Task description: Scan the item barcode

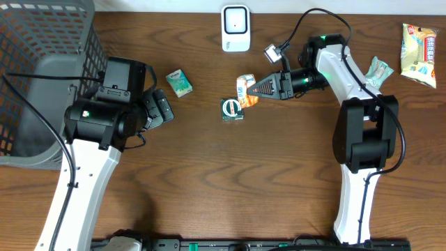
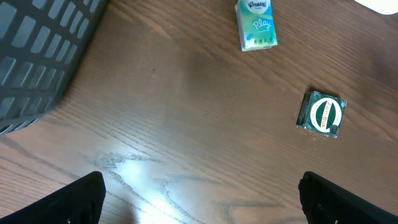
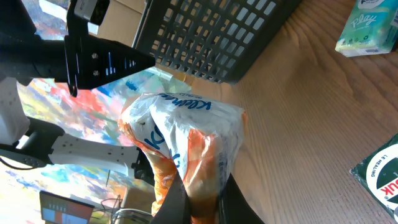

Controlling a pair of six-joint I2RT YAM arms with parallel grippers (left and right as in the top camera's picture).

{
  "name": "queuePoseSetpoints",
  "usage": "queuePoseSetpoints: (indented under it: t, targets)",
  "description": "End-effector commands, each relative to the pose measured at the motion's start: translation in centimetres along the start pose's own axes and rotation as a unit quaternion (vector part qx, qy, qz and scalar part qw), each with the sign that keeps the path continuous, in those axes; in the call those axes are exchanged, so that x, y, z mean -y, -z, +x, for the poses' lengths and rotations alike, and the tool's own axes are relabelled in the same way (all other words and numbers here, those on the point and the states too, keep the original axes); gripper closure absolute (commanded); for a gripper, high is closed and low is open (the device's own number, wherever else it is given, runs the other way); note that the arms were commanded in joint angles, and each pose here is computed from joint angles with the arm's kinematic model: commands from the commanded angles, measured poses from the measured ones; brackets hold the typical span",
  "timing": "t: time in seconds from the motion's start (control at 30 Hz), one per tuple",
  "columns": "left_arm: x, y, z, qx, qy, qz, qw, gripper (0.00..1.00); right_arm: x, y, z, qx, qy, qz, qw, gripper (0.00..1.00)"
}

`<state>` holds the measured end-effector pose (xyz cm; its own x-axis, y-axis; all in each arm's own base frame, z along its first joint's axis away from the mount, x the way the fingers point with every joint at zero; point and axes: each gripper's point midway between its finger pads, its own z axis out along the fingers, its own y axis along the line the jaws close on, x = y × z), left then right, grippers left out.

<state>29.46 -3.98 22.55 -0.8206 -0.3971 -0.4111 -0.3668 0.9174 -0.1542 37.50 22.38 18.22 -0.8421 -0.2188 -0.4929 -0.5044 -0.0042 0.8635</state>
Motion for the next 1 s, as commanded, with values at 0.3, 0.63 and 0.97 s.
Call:
queuePoseSetpoints:
  t: [0.3, 0.63, 0.97]
  targets:
    - [-0.25, 0.18, -0.18, 0.004, 0.003, -0.004, 1.000, 0.02, -1.75, 0.10, -1.15, 0.009, 0.042, -0.003, 0.999, 0.99]
    - [-0.25, 0.18, -0.18, 0.004, 0.003, -0.004, 1.000, 0.03, -1.69, 0.13, -1.19, 0.010, 0.045, -0.002, 0.999, 0.99]
    - [-0.25, 0.18, -0.18, 0.004, 0.003, -0.004, 1.000, 0.02, -1.68, 0.13, -1.19, 0.010, 0.036, -0.002, 0.999, 0.99]
